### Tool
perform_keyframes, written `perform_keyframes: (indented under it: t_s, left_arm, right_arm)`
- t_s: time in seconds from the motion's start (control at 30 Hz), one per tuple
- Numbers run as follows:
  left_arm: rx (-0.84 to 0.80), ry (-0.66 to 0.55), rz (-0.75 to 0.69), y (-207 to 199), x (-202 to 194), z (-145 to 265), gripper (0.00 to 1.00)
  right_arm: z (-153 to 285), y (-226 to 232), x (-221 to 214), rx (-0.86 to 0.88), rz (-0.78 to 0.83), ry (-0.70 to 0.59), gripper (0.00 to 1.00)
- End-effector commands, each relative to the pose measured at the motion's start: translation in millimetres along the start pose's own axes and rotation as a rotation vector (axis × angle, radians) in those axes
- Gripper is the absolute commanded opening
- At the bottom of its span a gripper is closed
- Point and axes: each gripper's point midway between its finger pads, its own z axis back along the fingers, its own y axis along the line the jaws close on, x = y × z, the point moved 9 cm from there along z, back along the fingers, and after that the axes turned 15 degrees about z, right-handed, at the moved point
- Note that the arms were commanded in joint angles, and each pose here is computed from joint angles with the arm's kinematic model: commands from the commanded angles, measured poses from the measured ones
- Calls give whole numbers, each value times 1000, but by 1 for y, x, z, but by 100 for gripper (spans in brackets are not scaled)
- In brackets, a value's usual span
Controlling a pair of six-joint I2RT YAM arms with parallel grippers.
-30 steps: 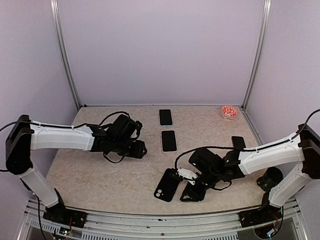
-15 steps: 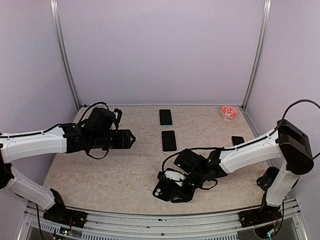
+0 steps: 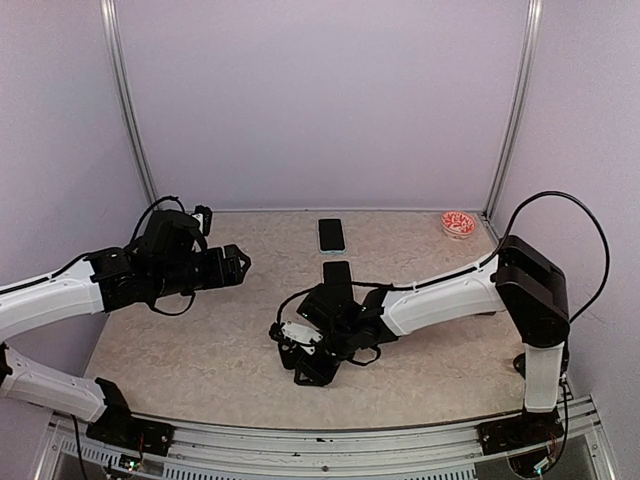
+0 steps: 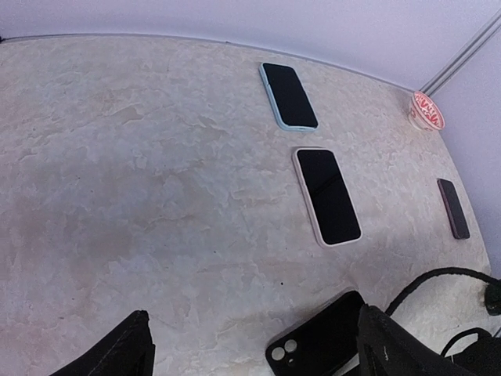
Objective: Put the phone into the phone case
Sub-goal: Move the phone case to the center of the board.
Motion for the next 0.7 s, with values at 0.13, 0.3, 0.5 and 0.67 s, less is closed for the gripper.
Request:
perform_keyframes:
  t_s: [0.13,0.3,0.5,0.67]
  left_arm:
    - [38,-41,28,13,2,8,88]
    - [30,-41,35,13,2,11,88]
    - [16,-43,38,16,0,12,95]
    - [2,-29,35,18,-6,6,99]
  right_arm:
    - [-25,-25,35,-167,-19,10,45]
    - [-18,-29,58,-188,-3,-22,47]
    - [50,-29,62,-329,-31,-147,65]
    - [104,-54,33,-515,-133,-162,90]
